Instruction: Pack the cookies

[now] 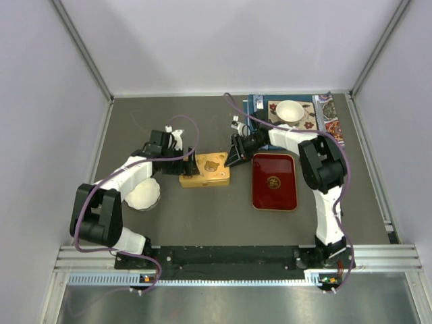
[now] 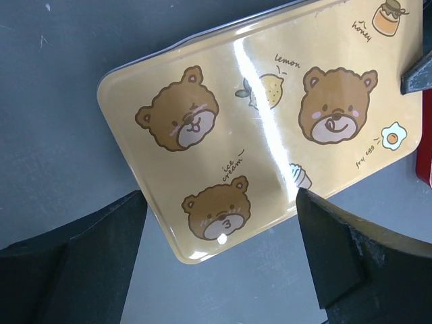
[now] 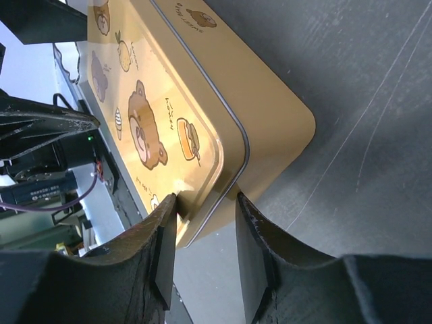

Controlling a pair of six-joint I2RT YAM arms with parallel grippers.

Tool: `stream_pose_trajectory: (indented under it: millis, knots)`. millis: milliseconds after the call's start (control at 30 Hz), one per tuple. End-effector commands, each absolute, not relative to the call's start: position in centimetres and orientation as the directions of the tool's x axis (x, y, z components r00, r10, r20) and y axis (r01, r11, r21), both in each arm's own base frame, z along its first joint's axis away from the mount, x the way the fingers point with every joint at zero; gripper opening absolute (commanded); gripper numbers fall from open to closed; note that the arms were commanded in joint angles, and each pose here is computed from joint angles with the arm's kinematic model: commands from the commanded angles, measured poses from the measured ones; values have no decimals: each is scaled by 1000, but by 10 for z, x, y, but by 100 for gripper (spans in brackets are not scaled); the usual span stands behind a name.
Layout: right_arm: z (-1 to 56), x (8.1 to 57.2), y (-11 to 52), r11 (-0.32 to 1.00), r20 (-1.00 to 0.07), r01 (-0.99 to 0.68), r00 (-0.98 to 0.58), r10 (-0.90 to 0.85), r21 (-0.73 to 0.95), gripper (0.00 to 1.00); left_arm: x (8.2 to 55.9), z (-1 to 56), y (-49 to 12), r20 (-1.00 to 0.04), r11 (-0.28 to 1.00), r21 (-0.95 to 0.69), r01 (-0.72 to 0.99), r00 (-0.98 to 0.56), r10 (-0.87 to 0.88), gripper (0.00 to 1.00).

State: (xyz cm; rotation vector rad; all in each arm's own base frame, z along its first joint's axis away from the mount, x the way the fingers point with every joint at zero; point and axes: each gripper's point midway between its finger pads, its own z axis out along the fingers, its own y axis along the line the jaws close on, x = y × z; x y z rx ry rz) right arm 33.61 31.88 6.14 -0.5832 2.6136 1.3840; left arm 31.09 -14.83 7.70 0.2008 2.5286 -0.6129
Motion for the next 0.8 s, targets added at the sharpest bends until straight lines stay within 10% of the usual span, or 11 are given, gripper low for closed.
stream_pose_trajectory:
  millis: [0,500,767]
  knots:
    - [-2,331,297,650,-229,-381,-923,-309,658,0,323,123,-180,-647,812,-424,401,-761,37,96]
    - [-9,336,289,697,-228,-381,-924,-306,608,1,323,108,-182,-623,832,-389,396,-778,80,97]
    - [16,337,291,679,-295,-439,-898,-325,589,20,324,98,-177,-620,847,-364,388,-780,91,96]
